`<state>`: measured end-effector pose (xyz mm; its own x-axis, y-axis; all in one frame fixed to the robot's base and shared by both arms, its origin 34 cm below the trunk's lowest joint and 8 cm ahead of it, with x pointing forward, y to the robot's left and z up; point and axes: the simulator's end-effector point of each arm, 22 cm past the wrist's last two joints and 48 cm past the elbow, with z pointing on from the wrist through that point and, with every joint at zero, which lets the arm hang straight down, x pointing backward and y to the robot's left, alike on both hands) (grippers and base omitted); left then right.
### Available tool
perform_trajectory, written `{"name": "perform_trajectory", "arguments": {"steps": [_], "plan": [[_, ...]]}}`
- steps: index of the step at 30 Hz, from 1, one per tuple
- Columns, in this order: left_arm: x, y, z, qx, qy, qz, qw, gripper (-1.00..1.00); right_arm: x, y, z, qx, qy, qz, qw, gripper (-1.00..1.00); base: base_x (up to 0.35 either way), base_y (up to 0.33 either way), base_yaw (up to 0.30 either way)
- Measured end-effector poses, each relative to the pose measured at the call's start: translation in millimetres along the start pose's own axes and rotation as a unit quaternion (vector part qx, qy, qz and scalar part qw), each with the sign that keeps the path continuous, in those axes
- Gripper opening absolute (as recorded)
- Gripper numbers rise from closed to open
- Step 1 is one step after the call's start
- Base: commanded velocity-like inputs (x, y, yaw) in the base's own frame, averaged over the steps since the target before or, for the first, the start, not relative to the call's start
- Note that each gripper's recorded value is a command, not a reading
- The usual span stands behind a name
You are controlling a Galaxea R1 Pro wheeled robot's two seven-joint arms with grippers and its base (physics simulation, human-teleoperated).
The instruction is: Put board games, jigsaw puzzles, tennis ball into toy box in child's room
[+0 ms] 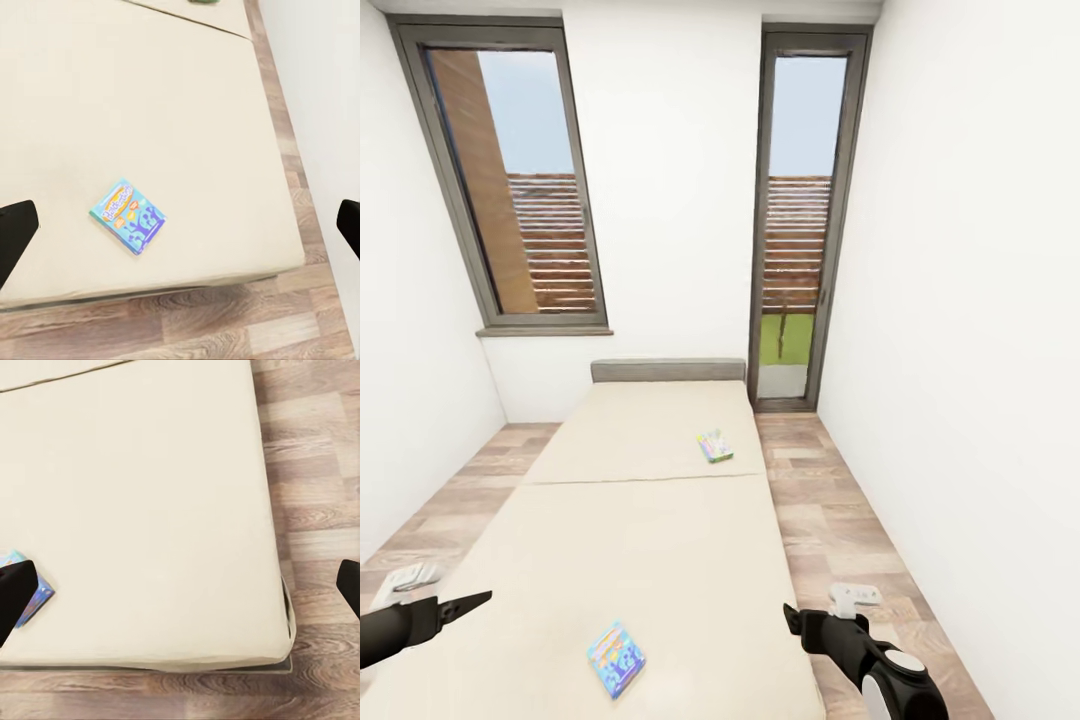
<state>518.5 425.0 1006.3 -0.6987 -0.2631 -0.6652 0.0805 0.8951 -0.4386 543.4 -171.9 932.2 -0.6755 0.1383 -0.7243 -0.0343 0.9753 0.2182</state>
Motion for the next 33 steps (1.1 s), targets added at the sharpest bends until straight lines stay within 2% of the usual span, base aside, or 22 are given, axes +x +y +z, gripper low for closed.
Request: {"name": "perform_trajectory", "arguments": {"steps": [22, 33], "plan": [[-1.0, -1.5, 1.0, 0.002, -0.001, 0.001, 1.0000, 1.00, 1.4, 0.3, 0.7, -0.001, 0.002, 0.000, 1.0000, 1.00, 0.022, 0.078, 0.004], [0.1, -3.0, 2.4, 0.004, 0.000, 0.001, 1.0000, 1.00, 1.6, 0.2, 0.7, -0.001, 0.003, 0.000, 1.0000, 1.00, 0.000, 0.016, 0.164]]}}
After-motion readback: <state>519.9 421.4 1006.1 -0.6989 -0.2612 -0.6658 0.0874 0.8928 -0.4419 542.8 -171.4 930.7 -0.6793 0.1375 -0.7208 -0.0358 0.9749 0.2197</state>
